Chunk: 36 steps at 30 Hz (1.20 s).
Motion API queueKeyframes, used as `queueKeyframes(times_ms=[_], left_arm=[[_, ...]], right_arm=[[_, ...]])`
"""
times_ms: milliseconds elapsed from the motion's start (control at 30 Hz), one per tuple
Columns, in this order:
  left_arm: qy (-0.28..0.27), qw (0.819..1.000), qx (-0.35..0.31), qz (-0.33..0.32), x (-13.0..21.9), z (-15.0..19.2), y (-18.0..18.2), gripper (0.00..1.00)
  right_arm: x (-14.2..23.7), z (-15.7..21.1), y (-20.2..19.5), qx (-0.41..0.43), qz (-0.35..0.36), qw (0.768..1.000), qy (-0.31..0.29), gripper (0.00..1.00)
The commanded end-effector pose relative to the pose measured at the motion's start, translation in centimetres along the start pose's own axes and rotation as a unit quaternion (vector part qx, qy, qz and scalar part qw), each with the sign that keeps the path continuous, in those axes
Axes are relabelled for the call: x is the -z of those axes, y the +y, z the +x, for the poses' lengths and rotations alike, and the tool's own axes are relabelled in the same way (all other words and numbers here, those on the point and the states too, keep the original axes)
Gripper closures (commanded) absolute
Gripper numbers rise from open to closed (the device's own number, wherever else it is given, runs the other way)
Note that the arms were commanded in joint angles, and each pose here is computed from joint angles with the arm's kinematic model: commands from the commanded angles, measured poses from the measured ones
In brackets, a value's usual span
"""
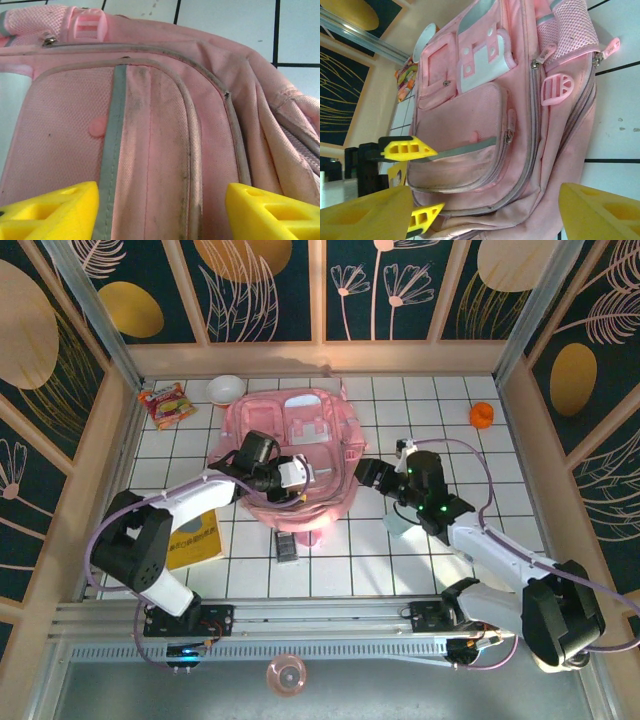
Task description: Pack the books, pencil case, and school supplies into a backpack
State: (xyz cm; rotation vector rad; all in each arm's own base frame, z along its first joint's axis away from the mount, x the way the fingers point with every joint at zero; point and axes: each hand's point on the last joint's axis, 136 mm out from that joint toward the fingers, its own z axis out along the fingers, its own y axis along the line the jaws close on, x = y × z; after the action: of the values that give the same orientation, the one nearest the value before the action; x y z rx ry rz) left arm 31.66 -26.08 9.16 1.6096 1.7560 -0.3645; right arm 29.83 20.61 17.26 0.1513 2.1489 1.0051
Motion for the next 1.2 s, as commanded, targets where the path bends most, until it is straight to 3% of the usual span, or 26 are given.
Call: queueKeyframes(times_ms=[0,133,200,300,400,433,567,700,867,1033,1167], left_arm=[[0.007,0.999,-0.041,-0.005,-0.9,0.0,0.6,0.30],[0.040,0.997,-0.043,-0.049,-2.2,1.6,2.1,0.29],[0.047,0.995,-0.046,-0.075,-2.4,2.0,2.9,0.36],[0.041,0.993,-0.049,-0.097,-1.9,1.7,3.5,0.61],[-0.005,0.993,-0.047,-0.105,0.2,-1.0,3.7,0.95],[-0.030,0.993,-0.047,-0.105,1.3,-2.3,3.6,1.00],[-0.132,0.987,-0.040,-0.083,6.0,-6.7,3.5,1.00],[-0.208,0.974,-0.039,-0.079,11.0,-9.4,4.5,1.00],[-0.247,0.961,-0.063,-0.106,14.9,-10.8,5.5,1.00],[-0.270,0.954,-0.067,-0.110,16.5,-11.5,6.0,1.00],[-0.285,0.948,-0.080,-0.118,18.0,-12.6,6.5,1.00]], right_arm=[[0.6,-0.7,0.8,0.017,-0.017,1.000,-0.019,0.23],[0.8,-0.7,0.7,0.024,-0.016,0.999,-0.023,0.23],[0.9,-0.7,0.5,0.028,-0.014,0.999,-0.026,0.23],[0.9,-0.7,0.3,0.036,-0.012,0.999,-0.028,0.23],[0.9,-1.0,-0.1,0.066,-0.003,0.997,-0.035,0.23],[0.9,-1.3,-0.3,0.089,-0.001,0.995,-0.039,0.23],[0.5,-2.2,-1.0,0.209,0.008,0.977,-0.037,0.26],[-0.2,-3.2,-1.5,0.346,0.007,0.938,-0.022,0.28],[-1.9,-4.2,-3.6,0.453,0.002,0.892,0.007,0.29],[-4.0,-3.6,-5.6,0.523,-0.023,0.851,0.046,0.36],[-5.7,-3.1,-6.7,0.544,-0.035,0.836,0.063,0.36]])
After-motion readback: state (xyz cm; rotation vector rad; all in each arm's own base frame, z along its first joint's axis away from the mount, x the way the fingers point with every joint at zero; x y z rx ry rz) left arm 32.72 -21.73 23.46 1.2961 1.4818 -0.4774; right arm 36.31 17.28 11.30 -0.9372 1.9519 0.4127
